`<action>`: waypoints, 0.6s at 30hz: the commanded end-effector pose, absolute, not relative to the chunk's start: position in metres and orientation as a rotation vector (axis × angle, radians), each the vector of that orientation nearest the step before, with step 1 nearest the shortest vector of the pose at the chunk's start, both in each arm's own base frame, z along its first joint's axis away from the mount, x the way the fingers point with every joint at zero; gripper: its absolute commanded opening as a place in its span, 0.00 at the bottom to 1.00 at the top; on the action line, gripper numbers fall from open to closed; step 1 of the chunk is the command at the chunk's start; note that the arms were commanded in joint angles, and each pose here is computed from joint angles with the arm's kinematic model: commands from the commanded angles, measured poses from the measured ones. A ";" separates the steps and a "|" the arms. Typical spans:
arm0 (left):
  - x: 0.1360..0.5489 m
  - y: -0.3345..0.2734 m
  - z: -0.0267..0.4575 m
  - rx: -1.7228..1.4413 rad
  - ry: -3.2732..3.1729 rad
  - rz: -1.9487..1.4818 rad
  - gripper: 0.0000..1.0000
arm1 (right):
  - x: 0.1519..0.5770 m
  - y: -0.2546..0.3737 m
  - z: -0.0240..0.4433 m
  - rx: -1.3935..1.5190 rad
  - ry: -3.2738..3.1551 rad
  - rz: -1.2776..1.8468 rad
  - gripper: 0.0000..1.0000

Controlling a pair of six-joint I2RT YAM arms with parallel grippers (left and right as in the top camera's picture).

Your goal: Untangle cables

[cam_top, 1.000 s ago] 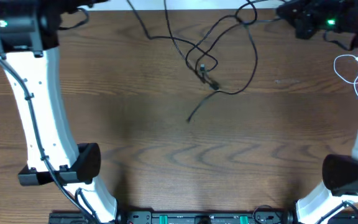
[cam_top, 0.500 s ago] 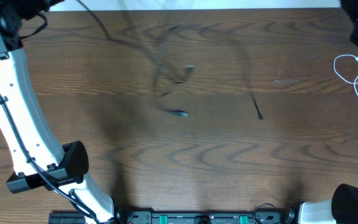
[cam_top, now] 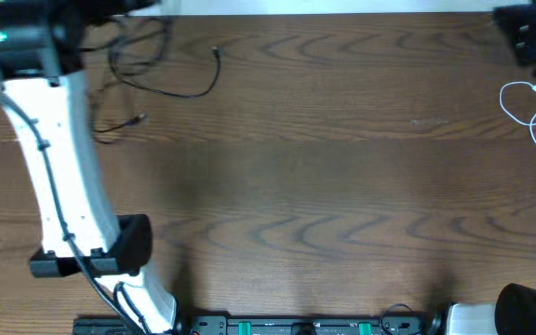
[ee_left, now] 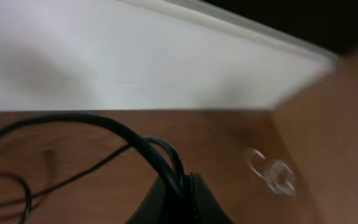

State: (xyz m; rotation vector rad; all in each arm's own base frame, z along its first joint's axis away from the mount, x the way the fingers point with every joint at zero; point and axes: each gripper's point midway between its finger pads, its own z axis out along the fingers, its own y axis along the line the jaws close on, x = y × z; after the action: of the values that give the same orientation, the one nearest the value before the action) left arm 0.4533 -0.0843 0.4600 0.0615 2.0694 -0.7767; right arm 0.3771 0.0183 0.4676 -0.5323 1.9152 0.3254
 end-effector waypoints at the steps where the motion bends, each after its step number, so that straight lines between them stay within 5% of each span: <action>1: 0.420 -0.174 0.481 0.325 2.006 -0.937 0.07 | 0.387 0.051 0.451 -0.608 1.940 0.454 0.58; 6: 0.400 -0.227 0.493 0.427 1.959 -1.038 0.07 | 0.408 0.089 0.401 -0.692 2.058 0.596 0.65; 18: 0.376 -0.224 0.534 0.437 1.840 -1.052 0.08 | 0.417 0.185 0.325 -0.957 2.132 0.886 0.73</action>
State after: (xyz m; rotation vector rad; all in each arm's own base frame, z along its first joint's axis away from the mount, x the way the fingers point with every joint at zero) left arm 0.3946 -0.2294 0.5071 0.4346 1.9103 -1.0334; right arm 0.4257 0.1623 0.3234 -0.8806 2.1742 0.8353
